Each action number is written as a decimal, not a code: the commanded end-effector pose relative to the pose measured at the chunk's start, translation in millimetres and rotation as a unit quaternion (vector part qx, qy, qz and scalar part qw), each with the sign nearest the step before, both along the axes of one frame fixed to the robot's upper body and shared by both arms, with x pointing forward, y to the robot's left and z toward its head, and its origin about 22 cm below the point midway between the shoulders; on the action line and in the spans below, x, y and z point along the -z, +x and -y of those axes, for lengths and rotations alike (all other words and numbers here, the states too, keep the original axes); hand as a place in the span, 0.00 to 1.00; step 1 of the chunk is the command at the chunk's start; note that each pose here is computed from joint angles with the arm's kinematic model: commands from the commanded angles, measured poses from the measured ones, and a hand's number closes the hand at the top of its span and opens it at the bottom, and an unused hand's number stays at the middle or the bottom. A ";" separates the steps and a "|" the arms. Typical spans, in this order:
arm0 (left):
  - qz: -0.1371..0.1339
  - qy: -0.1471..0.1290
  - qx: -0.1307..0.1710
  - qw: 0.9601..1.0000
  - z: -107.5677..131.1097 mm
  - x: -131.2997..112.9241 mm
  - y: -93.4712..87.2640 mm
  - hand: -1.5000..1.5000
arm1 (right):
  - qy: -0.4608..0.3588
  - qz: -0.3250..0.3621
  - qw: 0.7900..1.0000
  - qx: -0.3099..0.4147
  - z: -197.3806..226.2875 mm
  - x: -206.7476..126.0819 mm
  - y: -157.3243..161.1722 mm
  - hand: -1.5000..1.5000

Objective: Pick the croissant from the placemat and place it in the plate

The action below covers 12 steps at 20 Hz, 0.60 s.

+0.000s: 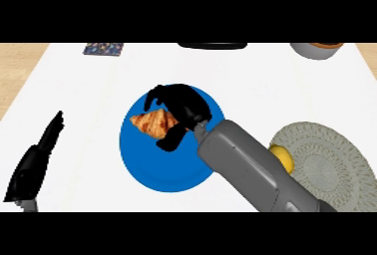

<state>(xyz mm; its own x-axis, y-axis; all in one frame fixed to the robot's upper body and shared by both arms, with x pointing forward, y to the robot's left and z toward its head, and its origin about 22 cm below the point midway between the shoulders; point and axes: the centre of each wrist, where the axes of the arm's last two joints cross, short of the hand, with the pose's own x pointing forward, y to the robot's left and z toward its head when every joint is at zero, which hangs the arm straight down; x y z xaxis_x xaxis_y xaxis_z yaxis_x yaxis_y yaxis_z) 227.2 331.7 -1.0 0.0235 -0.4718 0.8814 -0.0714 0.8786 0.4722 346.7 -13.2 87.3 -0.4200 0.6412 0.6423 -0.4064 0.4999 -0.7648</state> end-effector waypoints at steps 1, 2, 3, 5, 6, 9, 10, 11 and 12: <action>-0.001 0.003 0.011 1.000 -1.0 0.2 -6.9 0.50 | -0.011 -0.021 0.999 0.039 0.3 30.6 6.6 0.00; -0.009 0.001 -0.002 1.000 0.1 3.4 -6.3 0.50 | 0.004 -0.019 0.999 0.027 -5.3 15.9 9.9 0.00; 0.002 -0.003 0.006 1.000 0.8 -11.8 -3.2 0.50 | 0.015 -0.020 0.999 0.028 -16.6 15.8 -1.3 0.00; 0.004 -0.001 -0.009 1.000 -4.6 -5.6 16.8 0.50 | 0.062 -0.005 0.998 0.030 -9.8 4.4 13.9 0.00; 0.001 -0.007 0.002 1.000 5.9 4.5 -4.2 0.50 | 0.088 -0.007 0.995 0.037 -9.5 11.6 4.9 0.00; -0.005 -0.004 -0.007 1.000 3.8 -6.8 5.3 0.50 | 0.168 -0.011 0.984 0.061 3.5 6.6 17.4 0.00; -0.007 -0.006 -0.001 1.000 13.3 4.4 -3.8 0.50 | 0.190 -0.014 0.978 0.082 4.3 -5.1 21.1 0.00; -0.002 0.003 -0.002 1.000 11.1 11.5 1.1 0.50 | 0.206 0.003 0.973 0.103 1.5 0.6 15.4 0.00; -0.004 -0.005 -0.018 1.000 9.8 9.1 -4.3 0.50 | 0.223 0.000 0.968 0.111 17.0 -6.9 26.9 0.00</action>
